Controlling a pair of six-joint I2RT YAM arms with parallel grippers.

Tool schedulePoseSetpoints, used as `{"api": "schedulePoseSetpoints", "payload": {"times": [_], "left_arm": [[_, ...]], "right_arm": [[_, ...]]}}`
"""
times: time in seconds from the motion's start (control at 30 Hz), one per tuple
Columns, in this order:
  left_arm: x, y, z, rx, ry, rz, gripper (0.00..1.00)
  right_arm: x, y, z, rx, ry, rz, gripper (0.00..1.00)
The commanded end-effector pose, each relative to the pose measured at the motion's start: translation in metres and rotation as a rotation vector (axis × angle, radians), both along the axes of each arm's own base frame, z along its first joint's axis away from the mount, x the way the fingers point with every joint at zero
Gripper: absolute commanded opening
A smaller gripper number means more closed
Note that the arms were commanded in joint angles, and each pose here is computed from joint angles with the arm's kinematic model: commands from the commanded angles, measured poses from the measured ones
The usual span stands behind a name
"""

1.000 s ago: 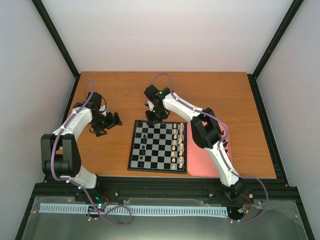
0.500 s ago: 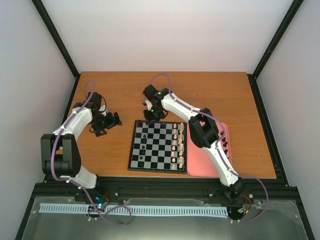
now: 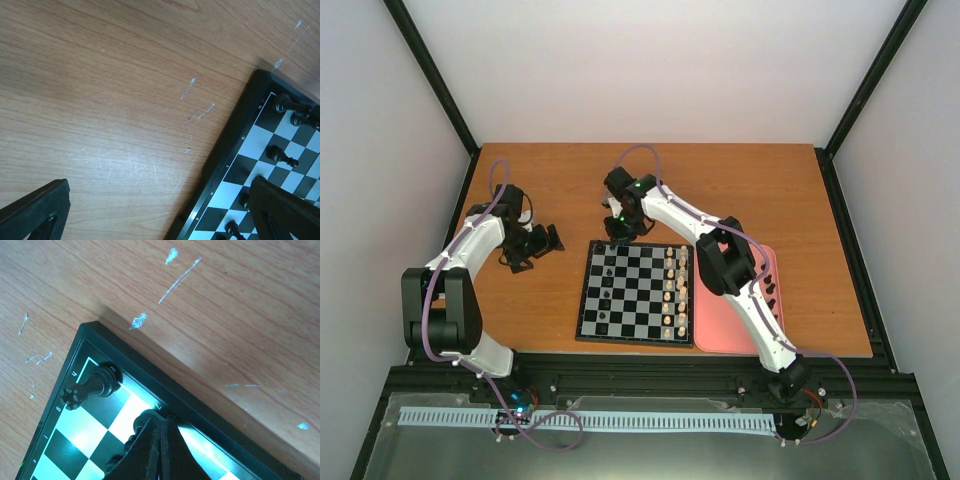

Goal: Set up the chess pieces on the board
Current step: Adjust the chess piece on the chessboard.

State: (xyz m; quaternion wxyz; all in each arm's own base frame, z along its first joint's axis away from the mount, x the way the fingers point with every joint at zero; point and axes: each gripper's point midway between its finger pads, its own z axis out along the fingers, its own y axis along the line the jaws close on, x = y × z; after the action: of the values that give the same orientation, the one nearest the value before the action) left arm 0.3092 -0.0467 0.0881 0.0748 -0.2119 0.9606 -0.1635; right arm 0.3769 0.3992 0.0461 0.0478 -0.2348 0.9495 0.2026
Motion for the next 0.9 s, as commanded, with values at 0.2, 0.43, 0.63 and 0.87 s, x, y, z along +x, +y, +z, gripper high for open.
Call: {"api": "schedulePoseSetpoints", "payload": {"times": [0.2, 0.43, 0.63, 0.87], "left_arm": [[0.005, 0.002, 0.009, -0.001, -0.033, -0.001, 1.0], [0.005, 0.002, 0.011, -0.003, -0.041, -0.002, 1.0], [0.005, 0.001, 0.014, -0.007, -0.047, -0.003, 1.0], [0.006, 0.0, 0.019, -0.011, -0.058, -0.005, 1.0]], "right_arm": [[0.001, 0.0, 0.006, -0.013, -0.03, 0.0, 0.03], [0.037, -0.028, 0.037, -0.12, -0.232, -0.159, 0.08], [0.052, -0.061, 0.076, -0.171, -0.358, -0.267, 0.2], [0.039, -0.164, 0.126, -0.271, -0.384, -0.427, 0.5]]}}
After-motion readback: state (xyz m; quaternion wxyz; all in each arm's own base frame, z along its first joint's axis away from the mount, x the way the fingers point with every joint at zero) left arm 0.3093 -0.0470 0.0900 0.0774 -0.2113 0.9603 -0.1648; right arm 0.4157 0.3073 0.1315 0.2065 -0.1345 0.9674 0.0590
